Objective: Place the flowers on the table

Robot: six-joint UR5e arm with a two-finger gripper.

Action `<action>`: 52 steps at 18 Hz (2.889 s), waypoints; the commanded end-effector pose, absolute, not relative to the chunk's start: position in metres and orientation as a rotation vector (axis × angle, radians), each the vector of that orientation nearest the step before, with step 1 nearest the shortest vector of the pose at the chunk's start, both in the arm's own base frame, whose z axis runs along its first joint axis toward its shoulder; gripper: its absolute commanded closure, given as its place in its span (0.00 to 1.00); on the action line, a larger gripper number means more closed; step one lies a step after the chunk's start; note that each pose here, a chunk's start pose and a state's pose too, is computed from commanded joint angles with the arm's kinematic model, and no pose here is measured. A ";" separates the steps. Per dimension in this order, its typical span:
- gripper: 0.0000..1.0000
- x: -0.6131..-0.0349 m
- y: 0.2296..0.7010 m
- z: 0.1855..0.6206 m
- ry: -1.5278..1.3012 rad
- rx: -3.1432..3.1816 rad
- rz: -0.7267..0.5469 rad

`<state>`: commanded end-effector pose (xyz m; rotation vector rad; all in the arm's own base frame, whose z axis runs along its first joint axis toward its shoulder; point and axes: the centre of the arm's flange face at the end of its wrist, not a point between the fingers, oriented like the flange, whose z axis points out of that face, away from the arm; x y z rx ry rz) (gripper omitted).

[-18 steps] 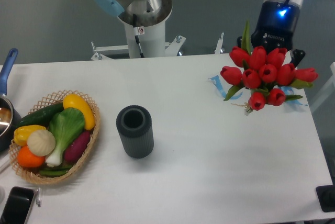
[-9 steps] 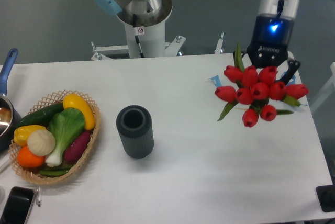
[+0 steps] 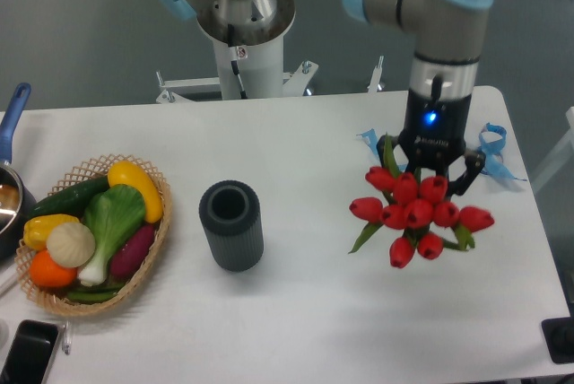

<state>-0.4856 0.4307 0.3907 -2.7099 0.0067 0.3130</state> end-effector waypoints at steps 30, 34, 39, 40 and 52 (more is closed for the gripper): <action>0.00 -0.477 0.503 0.319 0.155 -2.841 0.293; 0.00 -0.494 0.467 0.398 0.079 -2.773 0.450; 0.00 -0.519 0.429 0.462 -0.003 -2.749 0.525; 0.00 -0.521 0.421 0.469 -0.005 -2.759 0.509; 0.00 -0.499 0.306 0.503 0.285 -2.815 0.477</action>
